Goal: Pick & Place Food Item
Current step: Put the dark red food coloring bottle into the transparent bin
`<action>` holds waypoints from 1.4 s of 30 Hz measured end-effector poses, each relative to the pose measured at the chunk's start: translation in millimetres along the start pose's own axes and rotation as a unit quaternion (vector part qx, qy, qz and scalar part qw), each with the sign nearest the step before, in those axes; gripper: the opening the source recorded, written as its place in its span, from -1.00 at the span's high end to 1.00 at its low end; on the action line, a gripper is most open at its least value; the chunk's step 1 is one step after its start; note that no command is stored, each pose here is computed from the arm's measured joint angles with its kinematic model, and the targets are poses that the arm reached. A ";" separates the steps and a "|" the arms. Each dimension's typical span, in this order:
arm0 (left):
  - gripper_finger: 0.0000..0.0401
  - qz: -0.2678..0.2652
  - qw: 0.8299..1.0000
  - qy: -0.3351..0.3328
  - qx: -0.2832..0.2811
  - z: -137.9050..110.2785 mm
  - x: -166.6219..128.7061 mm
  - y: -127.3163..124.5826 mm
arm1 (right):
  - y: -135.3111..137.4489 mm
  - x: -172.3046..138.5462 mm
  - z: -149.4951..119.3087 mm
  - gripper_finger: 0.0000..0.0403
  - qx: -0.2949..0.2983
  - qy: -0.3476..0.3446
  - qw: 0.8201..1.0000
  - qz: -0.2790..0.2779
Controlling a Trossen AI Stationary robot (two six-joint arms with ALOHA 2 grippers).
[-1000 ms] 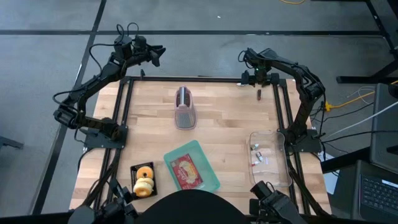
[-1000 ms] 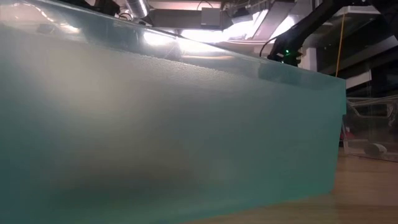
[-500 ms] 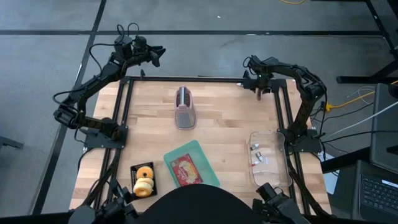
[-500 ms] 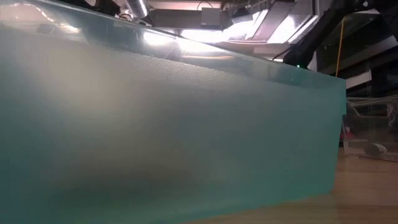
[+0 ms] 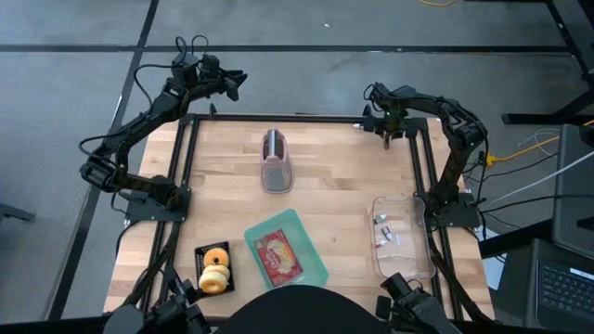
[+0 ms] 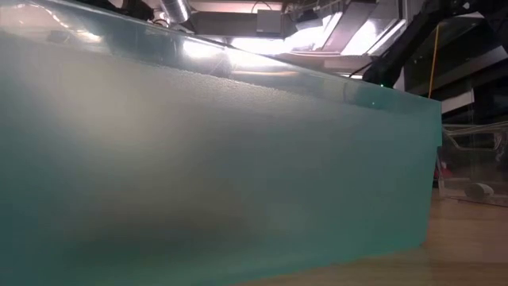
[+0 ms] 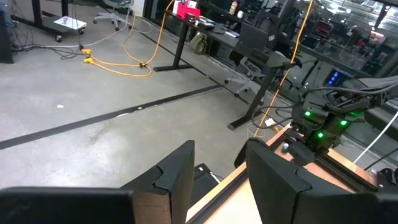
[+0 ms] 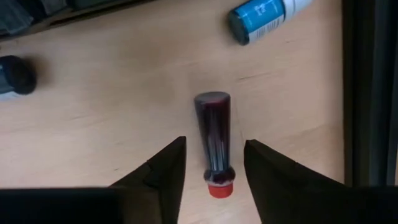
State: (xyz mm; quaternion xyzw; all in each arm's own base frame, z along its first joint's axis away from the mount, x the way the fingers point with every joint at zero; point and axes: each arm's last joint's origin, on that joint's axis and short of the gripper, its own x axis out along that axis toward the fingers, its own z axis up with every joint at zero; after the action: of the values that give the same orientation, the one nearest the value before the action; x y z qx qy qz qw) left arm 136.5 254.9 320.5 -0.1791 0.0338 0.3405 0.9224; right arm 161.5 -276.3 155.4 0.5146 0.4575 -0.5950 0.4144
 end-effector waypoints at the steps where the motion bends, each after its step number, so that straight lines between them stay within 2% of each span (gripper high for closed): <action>1: 0.30 0.000 1.000 0.000 0.000 -0.1 0.0 0.0 | 0.3 0.3 -0.2 0.24 0.000 0.000 1.000 -0.001; 8: 0.30 0.000 1.000 0.000 0.004 0.0 0.0 0.0 | 1.3 0.3 -2.7 0.38 -0.005 0.016 1.000 0.007; 19: 0.30 0.000 1.000 0.000 0.005 0.0 0.0 0.0 | 2.5 0.9 -12.6 0.18 0.004 0.044 0.999 -0.004; 22: 0.30 0.000 1.000 0.000 0.008 0.0 0.0 0.0 | 3.1 0.9 -12.1 0.18 0.010 0.043 0.999 -0.001; 29: 0.30 0.000 1.000 0.000 0.012 0.0 0.0 0.0 | 3.4 -0.5 -21.6 0.19 0.000 0.089 0.996 -0.001; 34: 0.30 0.000 1.000 0.000 0.017 -0.1 0.0 0.1 | -1.7 -3.3 -33.7 0.16 -0.027 0.131 0.990 -0.045; 42: 0.30 0.000 1.000 0.001 0.026 -0.2 0.0 0.2 | 0.5 4.6 -35.1 0.12 -0.018 0.114 0.993 -0.035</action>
State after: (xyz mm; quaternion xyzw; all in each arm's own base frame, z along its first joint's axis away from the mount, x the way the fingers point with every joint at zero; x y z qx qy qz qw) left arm 136.4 254.9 320.2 -0.1556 0.0436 0.3396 0.9266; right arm 169.5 -242.4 149.0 0.5552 0.5307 -0.5382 0.3472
